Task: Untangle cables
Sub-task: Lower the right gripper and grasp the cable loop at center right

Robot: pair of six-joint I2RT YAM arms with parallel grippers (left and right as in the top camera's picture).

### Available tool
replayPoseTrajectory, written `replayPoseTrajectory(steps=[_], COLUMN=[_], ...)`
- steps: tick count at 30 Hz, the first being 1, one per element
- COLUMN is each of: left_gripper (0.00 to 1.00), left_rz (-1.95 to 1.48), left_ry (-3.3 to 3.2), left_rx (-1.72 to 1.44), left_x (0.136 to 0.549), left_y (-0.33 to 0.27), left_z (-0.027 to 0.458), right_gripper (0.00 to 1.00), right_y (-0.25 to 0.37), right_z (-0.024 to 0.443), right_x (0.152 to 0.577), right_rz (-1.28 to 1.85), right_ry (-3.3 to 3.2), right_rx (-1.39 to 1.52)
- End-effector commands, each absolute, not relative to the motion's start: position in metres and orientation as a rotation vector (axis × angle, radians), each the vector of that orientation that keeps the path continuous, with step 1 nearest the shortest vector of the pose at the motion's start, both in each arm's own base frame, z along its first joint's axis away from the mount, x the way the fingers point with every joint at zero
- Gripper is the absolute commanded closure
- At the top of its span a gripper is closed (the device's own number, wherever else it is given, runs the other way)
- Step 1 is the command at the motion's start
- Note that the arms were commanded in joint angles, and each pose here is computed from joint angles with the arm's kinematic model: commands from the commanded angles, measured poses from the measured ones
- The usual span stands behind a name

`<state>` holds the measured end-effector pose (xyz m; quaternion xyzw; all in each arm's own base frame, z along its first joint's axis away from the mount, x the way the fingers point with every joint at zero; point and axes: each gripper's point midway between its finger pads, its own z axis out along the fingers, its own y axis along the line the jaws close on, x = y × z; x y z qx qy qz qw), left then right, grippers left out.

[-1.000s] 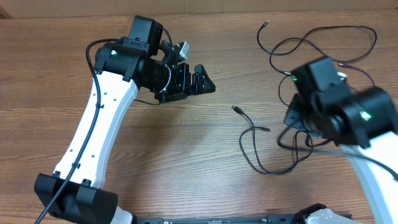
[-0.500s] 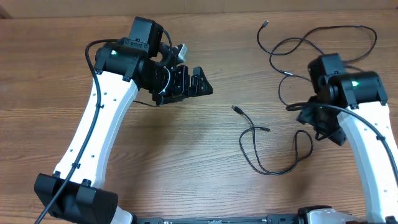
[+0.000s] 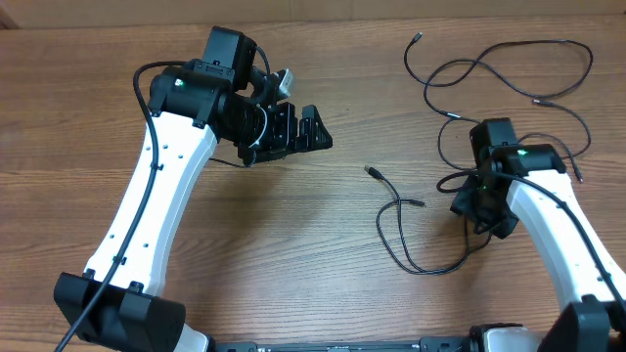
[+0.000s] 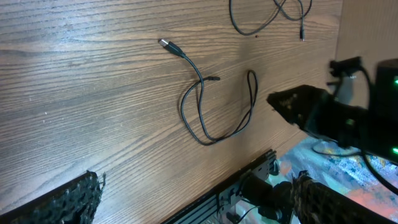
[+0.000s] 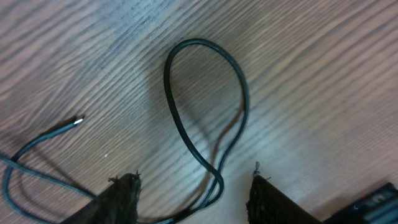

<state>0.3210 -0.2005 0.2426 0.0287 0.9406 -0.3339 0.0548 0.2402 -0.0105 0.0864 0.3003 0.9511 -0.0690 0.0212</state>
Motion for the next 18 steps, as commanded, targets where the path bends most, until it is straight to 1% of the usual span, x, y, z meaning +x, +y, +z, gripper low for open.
replayPoseTrajectory(steps=[1,6,18], left_gripper=[0.0,0.0,0.01], left_rz=[-1.008,-1.008,-0.973], left_ry=[2.792,2.791,2.809], left_rx=[0.13,0.131,0.118], left_x=[0.322,0.322,0.321], left_y=[-0.197,-0.197,-0.194], left_z=[0.26,0.26,0.257], right_gripper=[0.46,0.51,0.51], right_y=[-0.011,-0.009,-0.007], right_z=[0.067,0.048,0.035], right_x=[0.238,0.241,0.233], right_rz=[-0.234,-0.23,-0.222], right_ry=[2.986,3.008,3.05], right_rx=[0.939,0.944,0.918])
